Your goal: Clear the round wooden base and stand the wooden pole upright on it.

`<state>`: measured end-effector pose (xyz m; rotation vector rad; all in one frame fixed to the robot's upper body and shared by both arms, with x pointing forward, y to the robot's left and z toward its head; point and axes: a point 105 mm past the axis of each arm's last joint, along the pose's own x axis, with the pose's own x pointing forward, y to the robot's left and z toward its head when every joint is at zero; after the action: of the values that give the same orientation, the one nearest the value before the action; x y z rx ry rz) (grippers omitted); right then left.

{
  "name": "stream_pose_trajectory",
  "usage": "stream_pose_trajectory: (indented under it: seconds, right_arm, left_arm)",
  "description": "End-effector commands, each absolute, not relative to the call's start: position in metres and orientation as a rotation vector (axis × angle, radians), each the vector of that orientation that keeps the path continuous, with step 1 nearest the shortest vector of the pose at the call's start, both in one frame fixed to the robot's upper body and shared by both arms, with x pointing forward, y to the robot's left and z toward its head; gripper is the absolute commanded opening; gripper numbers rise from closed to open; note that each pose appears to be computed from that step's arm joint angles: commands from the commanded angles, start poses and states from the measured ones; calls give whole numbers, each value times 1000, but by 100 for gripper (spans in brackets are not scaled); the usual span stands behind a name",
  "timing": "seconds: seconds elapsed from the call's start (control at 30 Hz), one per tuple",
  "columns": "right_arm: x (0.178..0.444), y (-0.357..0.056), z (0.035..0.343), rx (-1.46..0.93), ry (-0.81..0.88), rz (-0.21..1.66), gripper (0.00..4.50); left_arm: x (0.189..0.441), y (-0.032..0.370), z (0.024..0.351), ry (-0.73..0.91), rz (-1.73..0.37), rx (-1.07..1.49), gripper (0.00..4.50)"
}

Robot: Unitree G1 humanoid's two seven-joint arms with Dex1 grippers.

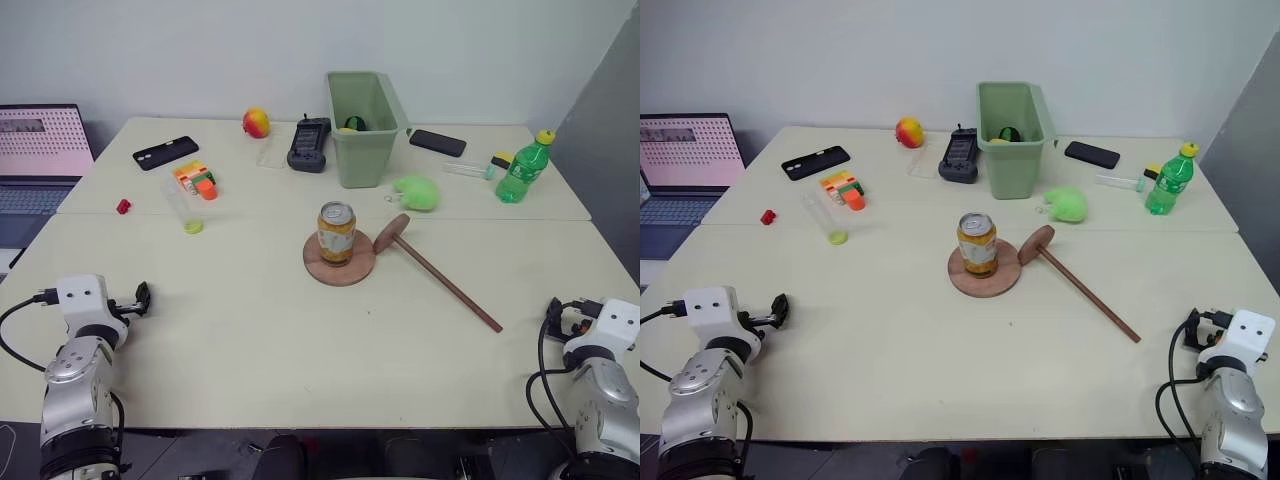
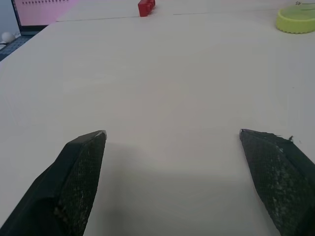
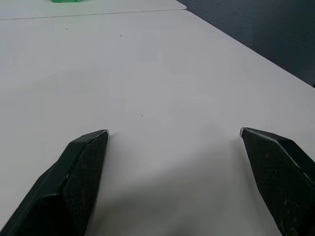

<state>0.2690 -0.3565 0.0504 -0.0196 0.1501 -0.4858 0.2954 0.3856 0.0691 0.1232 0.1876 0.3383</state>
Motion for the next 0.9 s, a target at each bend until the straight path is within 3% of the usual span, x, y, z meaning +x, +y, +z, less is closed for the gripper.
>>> stream_pose_trajectory:
  seconds: [0.03,0.57,0.77,0.9]
  right_arm:
    - [266,-359,49,-24,160,-498,450]
    - [268,-360,55,-49,145,-483,450]
    - [286,-350,94,-176,62,-344,450]
    - [307,-325,126,-157,7,-156,450]
  left_arm:
    - [294,392,82,164,346,155,448]
    - [297,388,88,150,325,142,448]
    - [310,365,110,134,159,226,448]
    - [327,319,145,60,-88,188,448]
